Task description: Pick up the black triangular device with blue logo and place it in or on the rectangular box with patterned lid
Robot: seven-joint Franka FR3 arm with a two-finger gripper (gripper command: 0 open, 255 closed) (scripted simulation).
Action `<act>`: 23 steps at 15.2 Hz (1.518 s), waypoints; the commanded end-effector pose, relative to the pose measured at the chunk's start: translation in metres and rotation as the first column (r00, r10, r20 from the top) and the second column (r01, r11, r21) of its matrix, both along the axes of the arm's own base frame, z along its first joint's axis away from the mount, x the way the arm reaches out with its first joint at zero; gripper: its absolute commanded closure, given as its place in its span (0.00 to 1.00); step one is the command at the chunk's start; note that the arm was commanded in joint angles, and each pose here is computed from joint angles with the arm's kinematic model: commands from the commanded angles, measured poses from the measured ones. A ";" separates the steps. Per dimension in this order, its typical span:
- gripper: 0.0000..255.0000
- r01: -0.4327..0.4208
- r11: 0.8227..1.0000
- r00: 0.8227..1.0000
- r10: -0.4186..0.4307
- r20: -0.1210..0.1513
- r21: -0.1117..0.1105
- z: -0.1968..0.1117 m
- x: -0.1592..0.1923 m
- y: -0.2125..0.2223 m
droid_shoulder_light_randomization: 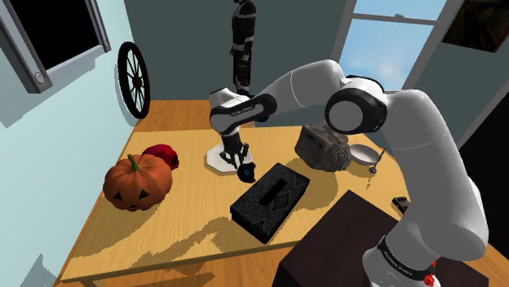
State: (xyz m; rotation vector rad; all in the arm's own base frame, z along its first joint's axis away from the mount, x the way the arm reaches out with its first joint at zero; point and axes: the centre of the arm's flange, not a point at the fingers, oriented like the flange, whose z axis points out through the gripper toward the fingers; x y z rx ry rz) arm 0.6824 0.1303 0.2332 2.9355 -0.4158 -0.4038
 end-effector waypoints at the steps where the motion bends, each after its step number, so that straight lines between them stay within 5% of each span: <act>1: 1.00 0.000 1.000 1.000 0.000 0.000 0.000 0.003 -0.021 -0.015; 9: 1.00 0.000 1.000 1.000 0.000 0.000 0.000 0.015 -0.108 -0.072; 23: 1.00 0.000 1.000 1.000 0.000 0.000 0.000 -0.059 -0.108 -0.072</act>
